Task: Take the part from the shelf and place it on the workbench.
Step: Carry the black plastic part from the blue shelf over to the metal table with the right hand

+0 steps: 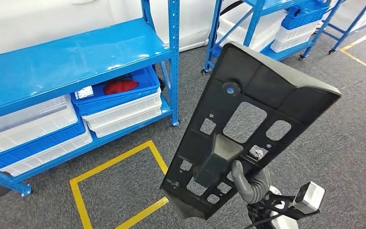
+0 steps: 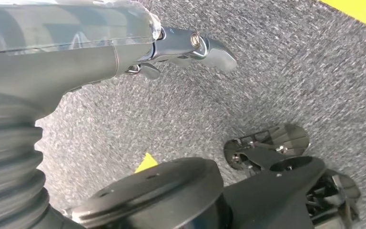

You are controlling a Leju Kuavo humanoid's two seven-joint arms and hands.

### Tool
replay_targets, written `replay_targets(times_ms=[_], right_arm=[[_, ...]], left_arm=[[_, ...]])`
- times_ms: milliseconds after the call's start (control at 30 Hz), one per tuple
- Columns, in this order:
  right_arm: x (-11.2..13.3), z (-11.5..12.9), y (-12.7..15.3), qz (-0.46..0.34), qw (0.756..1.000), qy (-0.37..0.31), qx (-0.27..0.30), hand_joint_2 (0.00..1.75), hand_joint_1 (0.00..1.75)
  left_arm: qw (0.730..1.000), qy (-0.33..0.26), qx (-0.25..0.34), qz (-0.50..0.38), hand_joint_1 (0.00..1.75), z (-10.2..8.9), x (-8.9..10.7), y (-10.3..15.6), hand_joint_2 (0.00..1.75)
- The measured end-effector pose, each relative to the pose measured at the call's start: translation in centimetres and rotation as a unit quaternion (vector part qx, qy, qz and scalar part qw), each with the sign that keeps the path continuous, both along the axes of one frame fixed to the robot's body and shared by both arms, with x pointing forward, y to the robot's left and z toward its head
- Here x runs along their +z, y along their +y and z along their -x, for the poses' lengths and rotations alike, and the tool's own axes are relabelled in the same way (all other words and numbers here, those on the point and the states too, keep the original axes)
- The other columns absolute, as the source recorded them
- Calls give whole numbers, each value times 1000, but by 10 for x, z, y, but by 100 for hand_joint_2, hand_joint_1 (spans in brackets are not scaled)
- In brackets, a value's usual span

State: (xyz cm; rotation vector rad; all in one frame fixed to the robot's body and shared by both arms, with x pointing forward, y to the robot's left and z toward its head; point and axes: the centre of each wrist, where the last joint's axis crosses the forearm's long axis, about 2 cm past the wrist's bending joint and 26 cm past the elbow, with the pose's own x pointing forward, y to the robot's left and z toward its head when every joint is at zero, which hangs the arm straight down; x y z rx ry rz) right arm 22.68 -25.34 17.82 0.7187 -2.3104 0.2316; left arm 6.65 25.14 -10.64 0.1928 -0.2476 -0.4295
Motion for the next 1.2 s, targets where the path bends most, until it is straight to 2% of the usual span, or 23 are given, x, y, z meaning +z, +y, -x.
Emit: replay_targets(times_ms=[267,667,1200], right_arm=[[-3,2,-11,11,1000,1,-23,175,175],[12,-15,-12,29,999,-6,-19,175,175],[10,-7,-17,46,998,22,-34,175,175]], left_arm=[[1000,-6,8,0,0,2,0,2,175],[998,-46,27,16,0,-2,1,-3,175],[999,-15,27,37,0,3,2,-25,175]])
